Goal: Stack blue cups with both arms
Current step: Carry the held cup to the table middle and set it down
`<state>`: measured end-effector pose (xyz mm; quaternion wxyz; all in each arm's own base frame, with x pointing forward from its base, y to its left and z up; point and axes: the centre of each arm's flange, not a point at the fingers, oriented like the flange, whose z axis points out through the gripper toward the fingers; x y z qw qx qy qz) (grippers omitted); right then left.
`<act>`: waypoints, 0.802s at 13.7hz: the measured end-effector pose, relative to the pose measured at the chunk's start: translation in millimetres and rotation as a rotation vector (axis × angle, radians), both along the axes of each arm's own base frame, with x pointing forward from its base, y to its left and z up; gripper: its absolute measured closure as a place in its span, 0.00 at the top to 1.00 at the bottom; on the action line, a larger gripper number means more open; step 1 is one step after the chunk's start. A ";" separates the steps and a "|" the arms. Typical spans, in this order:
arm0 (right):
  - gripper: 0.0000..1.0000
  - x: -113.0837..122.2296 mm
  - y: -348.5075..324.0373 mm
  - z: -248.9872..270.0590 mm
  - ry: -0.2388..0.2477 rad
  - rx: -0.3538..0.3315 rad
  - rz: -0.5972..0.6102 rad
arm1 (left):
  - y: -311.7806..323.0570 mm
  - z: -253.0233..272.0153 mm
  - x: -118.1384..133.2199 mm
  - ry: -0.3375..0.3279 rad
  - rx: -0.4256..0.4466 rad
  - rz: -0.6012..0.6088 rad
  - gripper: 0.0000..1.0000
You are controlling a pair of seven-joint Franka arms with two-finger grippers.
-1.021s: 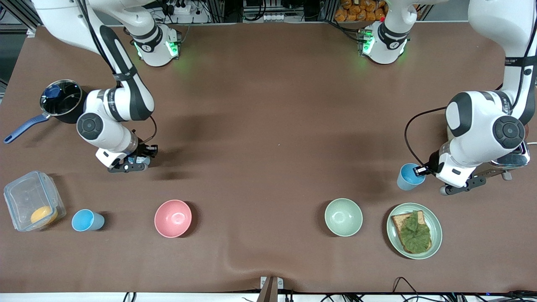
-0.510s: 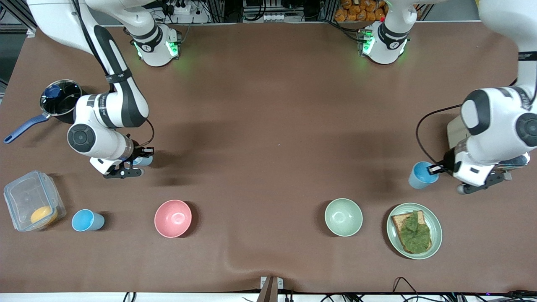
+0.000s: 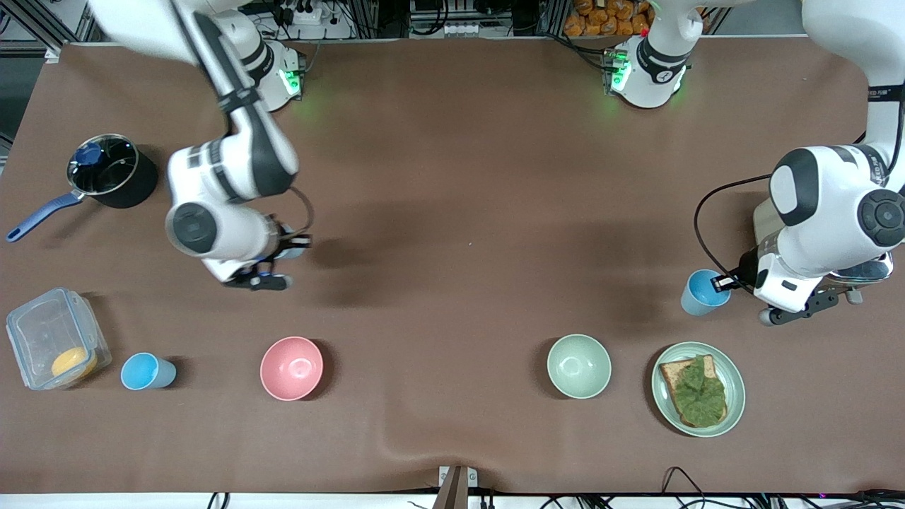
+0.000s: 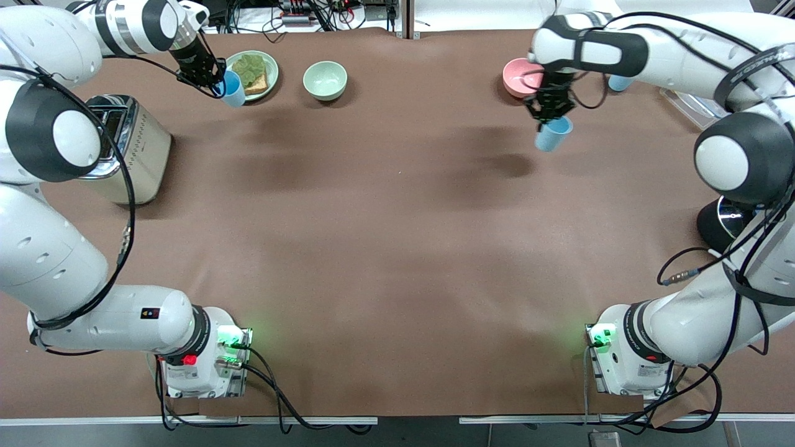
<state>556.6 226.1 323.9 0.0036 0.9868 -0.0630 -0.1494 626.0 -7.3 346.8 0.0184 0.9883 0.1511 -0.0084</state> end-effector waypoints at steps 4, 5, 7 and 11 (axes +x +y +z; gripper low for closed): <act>0.04 -47.8 140.4 25.1 -0.048 -0.038 -0.133 | -3.4 0.8 1.4 -0.002 0.000 0.014 0.04; 0.04 -58.2 171.3 26.3 -0.067 -0.043 -0.165 | -2.9 1.1 1.6 -0.003 0.000 0.016 0.04; 0.04 -70.7 220.4 19.3 -0.116 -0.034 -0.227 | -6.3 0.1 1.8 -0.001 0.000 0.021 0.04; 0.04 -112.1 291.3 -17.2 -0.232 -0.055 -0.207 | -13.1 -2.1 2.4 0.002 0.000 0.017 0.04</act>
